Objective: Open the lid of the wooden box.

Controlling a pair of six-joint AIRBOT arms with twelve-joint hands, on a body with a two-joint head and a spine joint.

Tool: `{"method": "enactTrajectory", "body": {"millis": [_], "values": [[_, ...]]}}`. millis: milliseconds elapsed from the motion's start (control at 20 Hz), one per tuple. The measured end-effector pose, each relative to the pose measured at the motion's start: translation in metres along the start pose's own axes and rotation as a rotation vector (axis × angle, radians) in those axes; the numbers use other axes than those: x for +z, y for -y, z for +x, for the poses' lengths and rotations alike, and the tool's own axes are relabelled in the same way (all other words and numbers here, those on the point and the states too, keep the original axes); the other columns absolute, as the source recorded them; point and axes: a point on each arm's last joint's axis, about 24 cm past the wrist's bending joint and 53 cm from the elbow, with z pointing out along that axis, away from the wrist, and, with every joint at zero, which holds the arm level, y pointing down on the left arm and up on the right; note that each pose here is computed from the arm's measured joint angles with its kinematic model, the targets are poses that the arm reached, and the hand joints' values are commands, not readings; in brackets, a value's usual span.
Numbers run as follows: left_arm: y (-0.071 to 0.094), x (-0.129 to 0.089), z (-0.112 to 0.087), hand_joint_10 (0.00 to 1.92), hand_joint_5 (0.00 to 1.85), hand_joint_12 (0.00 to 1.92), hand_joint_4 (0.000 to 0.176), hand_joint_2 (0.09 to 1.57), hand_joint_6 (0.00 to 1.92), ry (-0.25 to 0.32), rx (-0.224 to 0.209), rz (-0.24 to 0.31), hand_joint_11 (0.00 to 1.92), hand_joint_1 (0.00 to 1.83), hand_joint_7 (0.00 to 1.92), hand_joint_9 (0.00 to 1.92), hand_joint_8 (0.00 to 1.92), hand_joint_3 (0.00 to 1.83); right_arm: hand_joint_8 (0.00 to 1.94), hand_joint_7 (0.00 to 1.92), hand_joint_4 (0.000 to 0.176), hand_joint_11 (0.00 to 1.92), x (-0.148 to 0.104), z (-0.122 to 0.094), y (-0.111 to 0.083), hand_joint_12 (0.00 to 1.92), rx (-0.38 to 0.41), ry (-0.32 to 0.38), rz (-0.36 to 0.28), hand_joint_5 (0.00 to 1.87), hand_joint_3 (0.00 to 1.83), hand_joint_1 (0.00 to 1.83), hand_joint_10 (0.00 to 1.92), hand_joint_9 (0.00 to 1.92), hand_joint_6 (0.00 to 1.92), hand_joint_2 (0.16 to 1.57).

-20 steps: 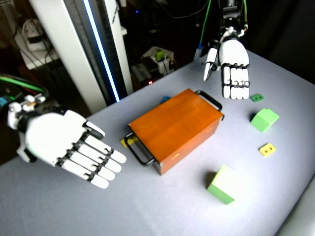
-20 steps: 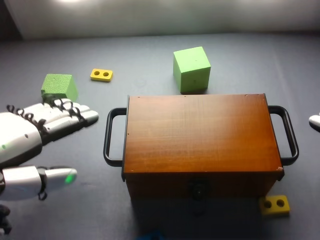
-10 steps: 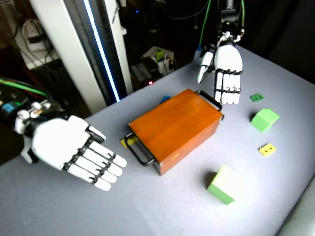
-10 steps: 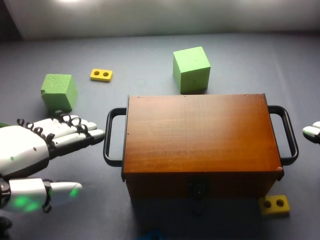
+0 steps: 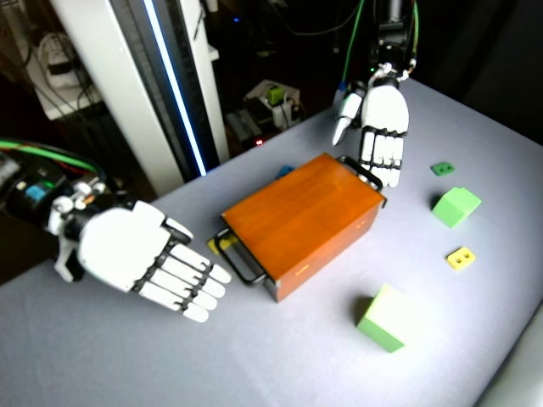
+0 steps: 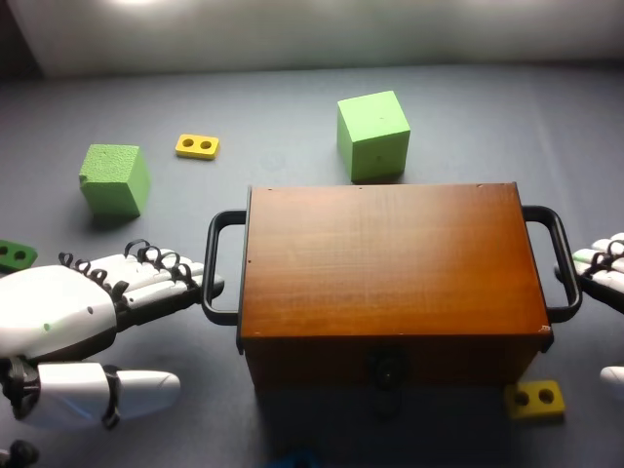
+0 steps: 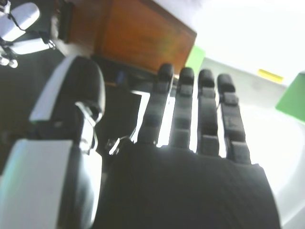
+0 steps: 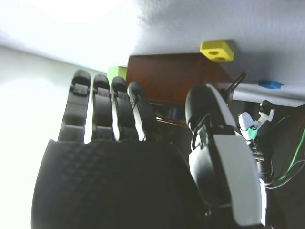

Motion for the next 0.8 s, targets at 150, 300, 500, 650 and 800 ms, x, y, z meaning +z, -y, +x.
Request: {"method": "enactTrajectory", "body": {"millis": [150, 300, 500, 650, 800], "values": [[0.001, 0.000, -0.002, 0.00, 0.02, 0.00, 0.000, 1.44, 0.01, 0.006, -0.003, 0.004, 0.00, 0.09, 0.00, 0.00, 0.00, 0.01, 0.00, 0.01, 0.000, 0.00, 0.001, -0.001, -0.002, 0.00, -0.001, 0.003, -0.005, 0.03, 0.00, 0.27, 0.00, 0.00, 0.01, 1.39], [0.005, -0.003, -0.007, 0.00, 0.01, 0.00, 0.000, 1.44, 0.00, 0.021, -0.001, 0.012, 0.00, 0.10, 0.00, 0.00, 0.00, 0.00, 0.00, 0.00, 0.000, 0.00, -0.001, -0.003, -0.006, 0.00, 0.008, 0.015, -0.017, 0.03, 0.00, 0.23, 0.00, 0.00, 0.00, 1.39], [0.018, -0.008, -0.023, 0.00, 0.00, 0.00, 0.000, 1.45, 0.00, 0.068, 0.023, 0.051, 0.00, 0.07, 0.00, 0.00, 0.00, 0.00, 0.00, 0.00, 0.000, 0.00, -0.004, -0.016, -0.017, 0.00, 0.018, 0.061, -0.053, 0.01, 0.00, 0.15, 0.00, 0.00, 0.00, 1.39], [0.029, -0.011, -0.032, 0.00, 0.01, 0.00, 0.000, 1.44, 0.00, 0.103, 0.037, 0.087, 0.00, 0.01, 0.00, 0.00, 0.00, 0.00, 0.00, 0.00, 0.000, 0.00, -0.007, -0.024, -0.028, 0.00, 0.019, 0.094, -0.090, 0.00, 0.01, 0.08, 0.00, 0.00, 0.00, 1.41], [0.033, -0.016, -0.045, 0.00, 0.05, 0.00, 0.000, 1.43, 0.02, 0.141, 0.068, 0.099, 0.00, 0.02, 0.00, 0.00, 0.00, 0.00, 0.00, 0.00, 0.000, 0.00, -0.009, -0.034, -0.031, 0.00, 0.014, 0.129, -0.105, 0.00, 0.01, 0.04, 0.00, 0.00, 0.00, 1.42]]}}
